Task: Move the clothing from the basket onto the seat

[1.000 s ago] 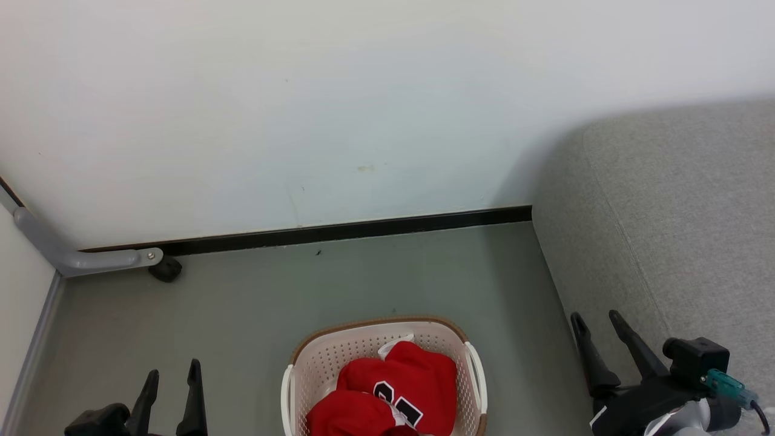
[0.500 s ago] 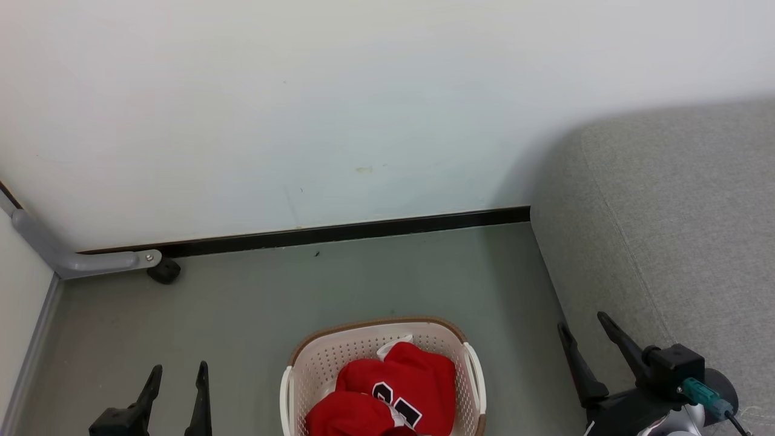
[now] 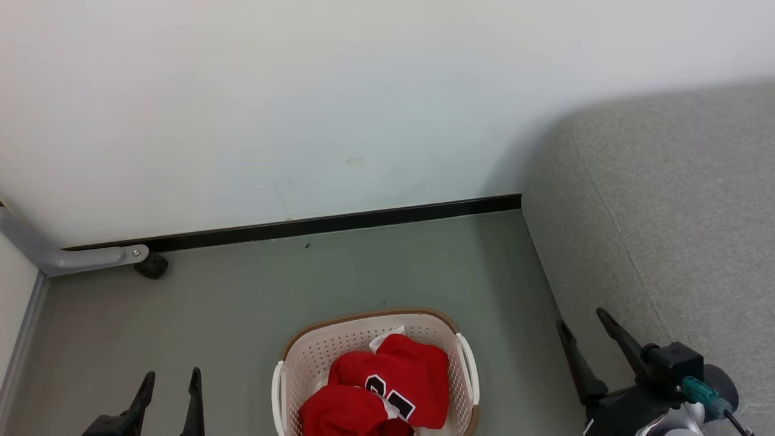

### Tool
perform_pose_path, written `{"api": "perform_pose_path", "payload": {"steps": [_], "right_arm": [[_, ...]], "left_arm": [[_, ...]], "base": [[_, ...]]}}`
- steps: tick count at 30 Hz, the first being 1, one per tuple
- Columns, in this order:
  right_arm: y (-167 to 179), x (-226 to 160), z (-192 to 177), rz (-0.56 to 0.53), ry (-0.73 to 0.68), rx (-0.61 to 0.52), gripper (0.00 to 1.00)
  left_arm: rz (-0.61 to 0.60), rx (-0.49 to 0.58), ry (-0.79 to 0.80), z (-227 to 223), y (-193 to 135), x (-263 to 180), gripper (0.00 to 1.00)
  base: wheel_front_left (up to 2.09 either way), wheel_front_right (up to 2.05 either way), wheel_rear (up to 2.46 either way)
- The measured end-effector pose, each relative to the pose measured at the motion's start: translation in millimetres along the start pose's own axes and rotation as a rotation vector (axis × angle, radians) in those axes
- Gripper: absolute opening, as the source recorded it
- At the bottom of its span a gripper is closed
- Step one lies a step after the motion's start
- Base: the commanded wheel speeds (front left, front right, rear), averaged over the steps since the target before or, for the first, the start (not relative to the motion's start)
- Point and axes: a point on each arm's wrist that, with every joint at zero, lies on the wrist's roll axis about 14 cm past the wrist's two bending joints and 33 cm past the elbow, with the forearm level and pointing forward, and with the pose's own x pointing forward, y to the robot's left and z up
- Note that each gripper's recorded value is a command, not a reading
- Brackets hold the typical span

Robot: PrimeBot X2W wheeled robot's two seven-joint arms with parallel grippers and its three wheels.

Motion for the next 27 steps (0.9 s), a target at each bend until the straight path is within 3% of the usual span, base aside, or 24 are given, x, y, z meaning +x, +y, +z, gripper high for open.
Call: {"api": "perform_pose_path", "payload": {"steps": [16,27], "right_arm": [[-27,7,-8,-0.070,0.021,0.002,1.00],[-43,22,-16,-0.109,0.037,-0.005,1.00]], "left_arm": [[-0.078,-0.010,0.078,-24,-25,27,1.00],[-0.181,-0.049,0.128,-44,-68,70,1.00]], "base": [[0.00,0.00,0.00],[0.00,0.00,0.00]]}}
